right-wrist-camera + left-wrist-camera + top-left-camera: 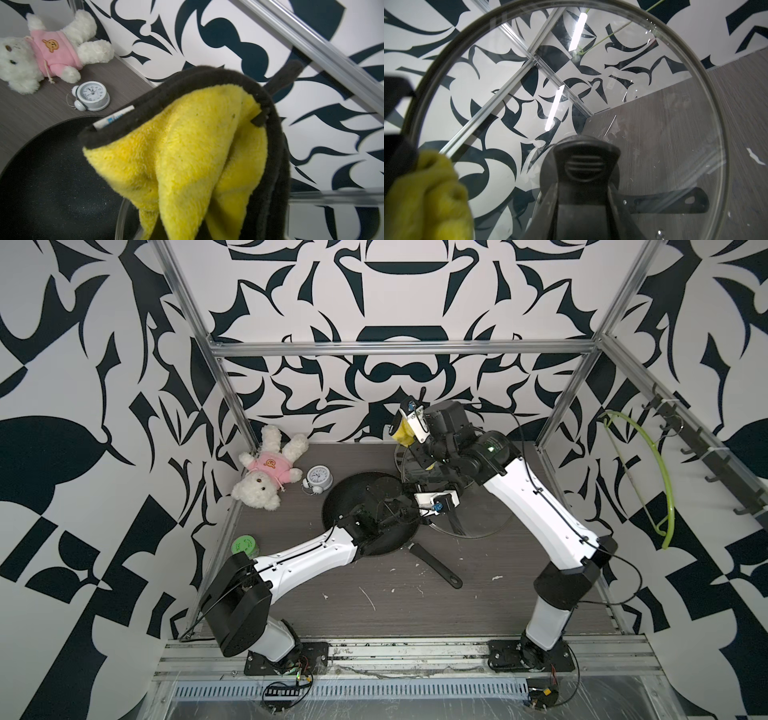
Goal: Wipe the pot lid with a cloth
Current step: Wipe the pot lid.
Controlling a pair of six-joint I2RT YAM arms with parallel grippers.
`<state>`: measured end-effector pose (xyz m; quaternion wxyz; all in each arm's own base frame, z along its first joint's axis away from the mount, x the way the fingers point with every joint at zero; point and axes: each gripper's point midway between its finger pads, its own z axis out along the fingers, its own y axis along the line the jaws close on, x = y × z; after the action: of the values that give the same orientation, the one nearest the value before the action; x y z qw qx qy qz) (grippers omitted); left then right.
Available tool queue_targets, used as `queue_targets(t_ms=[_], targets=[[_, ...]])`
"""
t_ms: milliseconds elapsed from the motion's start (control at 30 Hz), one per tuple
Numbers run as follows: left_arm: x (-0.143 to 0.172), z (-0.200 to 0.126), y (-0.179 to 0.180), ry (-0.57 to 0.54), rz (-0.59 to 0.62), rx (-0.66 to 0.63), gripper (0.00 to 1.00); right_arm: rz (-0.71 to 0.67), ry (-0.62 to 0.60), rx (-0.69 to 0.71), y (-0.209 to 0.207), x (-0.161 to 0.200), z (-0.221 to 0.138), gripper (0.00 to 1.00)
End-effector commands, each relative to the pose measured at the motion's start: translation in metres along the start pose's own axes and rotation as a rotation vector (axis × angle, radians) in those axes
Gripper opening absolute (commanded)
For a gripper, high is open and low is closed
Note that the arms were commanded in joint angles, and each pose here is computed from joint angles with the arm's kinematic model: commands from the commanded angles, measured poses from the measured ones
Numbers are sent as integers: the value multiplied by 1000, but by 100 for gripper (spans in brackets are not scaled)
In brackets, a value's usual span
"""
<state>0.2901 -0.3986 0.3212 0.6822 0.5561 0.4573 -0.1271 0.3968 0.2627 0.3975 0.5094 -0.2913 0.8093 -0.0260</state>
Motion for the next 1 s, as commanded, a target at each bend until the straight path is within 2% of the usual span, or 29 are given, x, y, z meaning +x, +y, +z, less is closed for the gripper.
queue_targets(t_ms=[0,267,600,833,967], targets=[[-70,-27,77,-227,-87,-283,0,109,-113,163,-51,-15,-39,0],[-71,-35,104,-296,-465,-383,0,172,-108,240,-79,28,-74,0],[-69,-49,138,-478,-1140,-467,0,145,-18,170,-57,88,-89,0],[-66,-44,154,-554,-1479,-474,0,94,16,84,-18,107,-85,0],[-73,-43,158,-586,-1559,-446,0,79,41,49,0,114,-76,0]])
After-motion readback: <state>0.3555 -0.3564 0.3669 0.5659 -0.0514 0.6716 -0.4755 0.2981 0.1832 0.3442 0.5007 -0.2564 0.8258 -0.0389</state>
